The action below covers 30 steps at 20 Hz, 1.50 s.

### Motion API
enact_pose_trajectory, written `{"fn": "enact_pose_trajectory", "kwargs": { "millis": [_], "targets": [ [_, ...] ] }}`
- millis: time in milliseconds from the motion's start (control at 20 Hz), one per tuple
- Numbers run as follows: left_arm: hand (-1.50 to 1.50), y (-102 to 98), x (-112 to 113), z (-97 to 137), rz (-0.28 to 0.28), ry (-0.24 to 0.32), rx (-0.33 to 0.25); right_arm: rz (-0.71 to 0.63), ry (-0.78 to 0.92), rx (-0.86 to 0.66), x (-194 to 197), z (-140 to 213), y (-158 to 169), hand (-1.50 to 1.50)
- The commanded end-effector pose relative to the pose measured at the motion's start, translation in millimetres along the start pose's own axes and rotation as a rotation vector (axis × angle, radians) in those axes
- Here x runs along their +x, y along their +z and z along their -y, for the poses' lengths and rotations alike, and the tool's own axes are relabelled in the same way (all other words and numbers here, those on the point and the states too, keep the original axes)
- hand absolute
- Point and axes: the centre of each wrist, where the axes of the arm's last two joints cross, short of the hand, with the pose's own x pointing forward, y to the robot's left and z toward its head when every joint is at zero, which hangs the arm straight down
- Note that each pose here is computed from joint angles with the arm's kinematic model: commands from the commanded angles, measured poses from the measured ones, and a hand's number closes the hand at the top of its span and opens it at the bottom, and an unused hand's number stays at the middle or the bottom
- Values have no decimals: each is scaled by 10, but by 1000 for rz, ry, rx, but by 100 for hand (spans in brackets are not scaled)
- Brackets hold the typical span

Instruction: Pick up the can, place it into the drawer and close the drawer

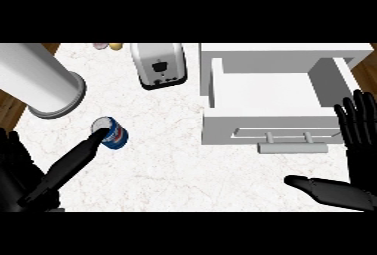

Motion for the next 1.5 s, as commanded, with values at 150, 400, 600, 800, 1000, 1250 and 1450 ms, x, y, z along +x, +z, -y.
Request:
{"fn": "enact_pose_trajectory", "kwargs": {
  "millis": [150, 400, 600, 800, 1000, 1250, 1450],
  "targets": [
    [-150, 213, 79, 319, -39, -21, 35, -8, 9, -24, 110, 110, -18, -150],
    [-150, -156, 72, 525, -97, -19, 34, -27, -11, -15, -82, 81, 189, -150],
    [-150, 110, -290, 627, -104, -50, 53, 20, 0, -20, 92, 178, 121, -150],
    [-150, 134, -542, 771, -116, -83, 63, 1, 2, -20, 2, 338, 136, -150],
    [-150, 50, -623, 651, -140, -81, 79, 20, 23, -6, 168, 218, 197, -150],
    [-150, 159, -968, 727, -181, -115, 102, 15, 28, -16, 137, 358, 232, -150],
    [-150, 139, -1067, 742, -192, -115, 129, 11, 23, -44, 149, 415, 93, -150]
  ]
}}
